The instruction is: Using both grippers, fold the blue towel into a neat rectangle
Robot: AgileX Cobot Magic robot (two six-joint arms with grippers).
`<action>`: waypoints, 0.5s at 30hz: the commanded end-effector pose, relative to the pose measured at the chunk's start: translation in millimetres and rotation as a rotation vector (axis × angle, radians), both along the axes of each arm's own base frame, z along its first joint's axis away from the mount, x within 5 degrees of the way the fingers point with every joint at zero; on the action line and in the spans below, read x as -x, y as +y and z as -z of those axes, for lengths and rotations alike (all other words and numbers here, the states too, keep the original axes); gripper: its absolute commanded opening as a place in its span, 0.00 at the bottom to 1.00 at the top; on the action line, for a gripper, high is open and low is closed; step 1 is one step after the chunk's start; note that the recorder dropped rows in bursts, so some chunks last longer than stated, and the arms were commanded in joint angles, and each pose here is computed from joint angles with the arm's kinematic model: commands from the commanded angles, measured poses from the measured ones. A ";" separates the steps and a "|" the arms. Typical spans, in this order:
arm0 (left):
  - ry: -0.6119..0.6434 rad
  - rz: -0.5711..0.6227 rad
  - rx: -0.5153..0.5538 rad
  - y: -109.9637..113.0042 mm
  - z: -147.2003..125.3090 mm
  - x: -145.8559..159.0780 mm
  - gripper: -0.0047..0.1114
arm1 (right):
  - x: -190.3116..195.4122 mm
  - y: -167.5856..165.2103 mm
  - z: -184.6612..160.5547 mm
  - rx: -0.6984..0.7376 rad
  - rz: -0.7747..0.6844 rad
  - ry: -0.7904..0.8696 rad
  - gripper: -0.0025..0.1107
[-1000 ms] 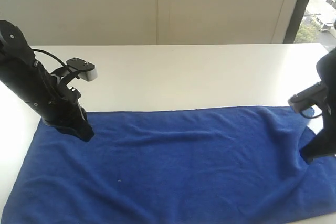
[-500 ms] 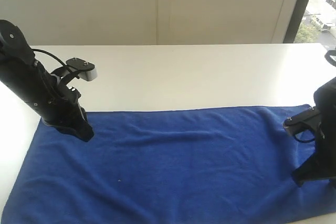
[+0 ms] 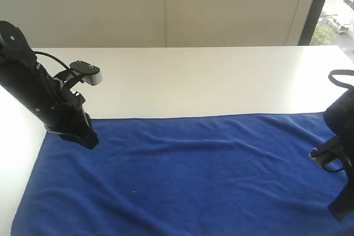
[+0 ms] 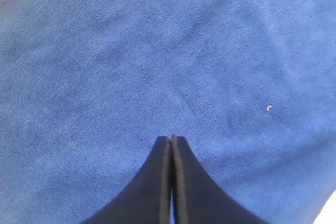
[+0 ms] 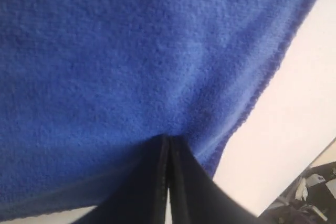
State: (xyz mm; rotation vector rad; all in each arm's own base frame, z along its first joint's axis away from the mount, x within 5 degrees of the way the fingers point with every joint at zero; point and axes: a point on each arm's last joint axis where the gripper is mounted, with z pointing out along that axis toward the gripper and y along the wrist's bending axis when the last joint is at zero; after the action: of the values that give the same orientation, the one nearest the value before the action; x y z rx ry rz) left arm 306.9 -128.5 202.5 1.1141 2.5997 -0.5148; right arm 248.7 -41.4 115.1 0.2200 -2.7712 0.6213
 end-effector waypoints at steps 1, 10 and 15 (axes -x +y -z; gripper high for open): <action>0.011 0.017 0.004 -1.6 -2.3 4.6 0.04 | 5.9 1.5 6.3 -0.026 0.045 0.029 0.02; 0.088 0.056 -0.023 0.4 -1.0 12.4 0.04 | -33.8 -3.9 -94.3 0.029 -0.002 -0.554 0.02; 0.386 -0.022 -0.230 22.1 20.1 47.5 0.04 | -40.7 7.5 -112.5 -0.111 0.038 -0.680 0.02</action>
State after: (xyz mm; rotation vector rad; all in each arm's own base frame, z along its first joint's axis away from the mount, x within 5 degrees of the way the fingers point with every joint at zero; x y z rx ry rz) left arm 278.3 -110.0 187.5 1.1705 2.9418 -0.4440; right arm 287.5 -34.6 219.9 -0.0174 -3.4186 0.6599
